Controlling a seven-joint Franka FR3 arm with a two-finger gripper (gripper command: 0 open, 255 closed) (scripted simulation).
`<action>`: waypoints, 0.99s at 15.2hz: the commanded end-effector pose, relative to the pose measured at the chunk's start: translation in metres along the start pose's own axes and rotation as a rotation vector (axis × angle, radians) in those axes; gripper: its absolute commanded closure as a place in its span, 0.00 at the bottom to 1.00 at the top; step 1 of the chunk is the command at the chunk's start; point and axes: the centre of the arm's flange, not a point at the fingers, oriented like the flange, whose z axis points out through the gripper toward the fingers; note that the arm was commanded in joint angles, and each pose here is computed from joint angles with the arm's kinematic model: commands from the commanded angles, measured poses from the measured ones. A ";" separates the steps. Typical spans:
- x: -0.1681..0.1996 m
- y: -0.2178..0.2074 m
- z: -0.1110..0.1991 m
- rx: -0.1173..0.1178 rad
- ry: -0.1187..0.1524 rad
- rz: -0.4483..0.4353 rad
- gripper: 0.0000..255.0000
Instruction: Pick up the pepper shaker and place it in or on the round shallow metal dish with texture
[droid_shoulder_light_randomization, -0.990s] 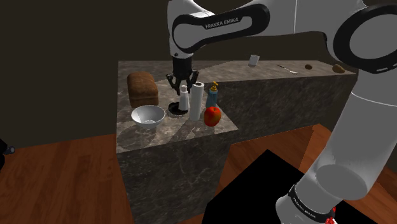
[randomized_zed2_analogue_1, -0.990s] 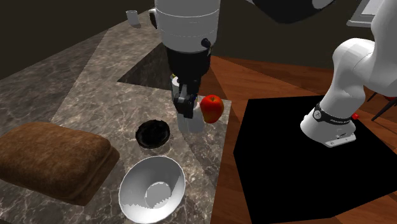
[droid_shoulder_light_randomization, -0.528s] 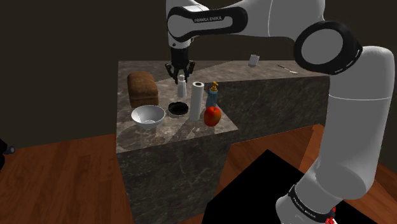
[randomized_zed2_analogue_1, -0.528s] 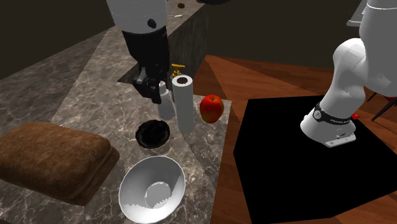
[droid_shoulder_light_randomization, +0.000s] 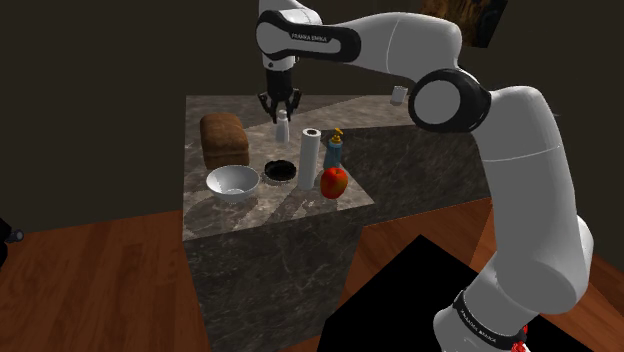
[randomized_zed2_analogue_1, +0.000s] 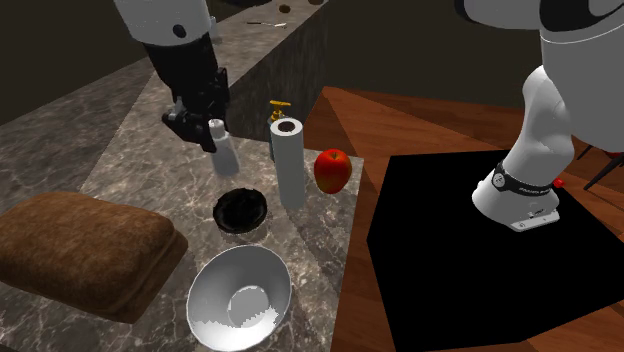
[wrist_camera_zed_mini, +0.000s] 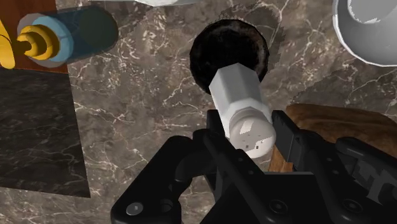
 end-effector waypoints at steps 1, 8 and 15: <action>0.000 -0.001 0.010 0.000 0.000 0.000 1.00; -0.002 -0.005 0.047 0.000 0.000 0.000 1.00; -0.003 -0.010 0.084 0.000 0.000 0.000 1.00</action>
